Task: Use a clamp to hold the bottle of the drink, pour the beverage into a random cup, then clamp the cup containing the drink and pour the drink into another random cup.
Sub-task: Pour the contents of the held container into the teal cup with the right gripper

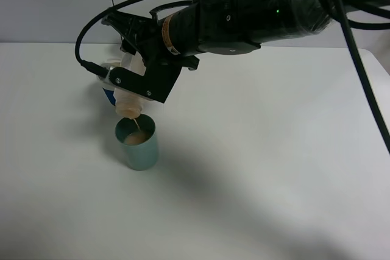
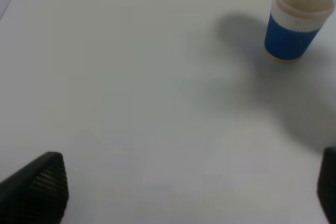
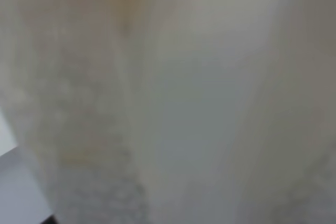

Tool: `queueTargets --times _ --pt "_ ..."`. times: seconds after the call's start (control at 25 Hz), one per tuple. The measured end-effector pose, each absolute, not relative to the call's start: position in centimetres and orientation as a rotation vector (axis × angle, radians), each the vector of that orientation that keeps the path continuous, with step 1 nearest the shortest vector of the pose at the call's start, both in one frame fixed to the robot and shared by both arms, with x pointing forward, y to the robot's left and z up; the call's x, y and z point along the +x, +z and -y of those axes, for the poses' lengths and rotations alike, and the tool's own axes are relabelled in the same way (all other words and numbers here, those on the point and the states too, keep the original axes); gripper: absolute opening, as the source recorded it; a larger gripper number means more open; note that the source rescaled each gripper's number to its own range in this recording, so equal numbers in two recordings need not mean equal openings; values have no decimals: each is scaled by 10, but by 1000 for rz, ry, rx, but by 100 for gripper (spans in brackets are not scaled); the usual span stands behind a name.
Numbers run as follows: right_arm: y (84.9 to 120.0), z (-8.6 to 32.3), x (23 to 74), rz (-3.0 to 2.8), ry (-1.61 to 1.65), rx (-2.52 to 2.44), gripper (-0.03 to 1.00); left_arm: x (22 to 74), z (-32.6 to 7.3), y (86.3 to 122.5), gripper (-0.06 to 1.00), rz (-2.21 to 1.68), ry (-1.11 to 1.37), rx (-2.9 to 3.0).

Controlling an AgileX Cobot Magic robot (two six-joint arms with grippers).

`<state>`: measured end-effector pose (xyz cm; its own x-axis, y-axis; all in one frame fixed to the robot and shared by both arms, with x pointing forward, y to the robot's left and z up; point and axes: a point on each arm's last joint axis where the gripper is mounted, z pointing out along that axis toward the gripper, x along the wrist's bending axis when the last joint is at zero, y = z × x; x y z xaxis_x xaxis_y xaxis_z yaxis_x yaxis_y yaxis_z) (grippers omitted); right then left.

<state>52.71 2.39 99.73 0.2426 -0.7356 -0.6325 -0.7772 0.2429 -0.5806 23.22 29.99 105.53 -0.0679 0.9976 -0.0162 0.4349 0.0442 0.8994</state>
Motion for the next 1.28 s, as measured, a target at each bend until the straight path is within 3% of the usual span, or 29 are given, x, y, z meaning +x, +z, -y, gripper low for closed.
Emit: queueTargets --times 1.28 --pt "1001 -29 524 -1364 53 -1555 0 232 -300 1055 84 -1599 984 1478"
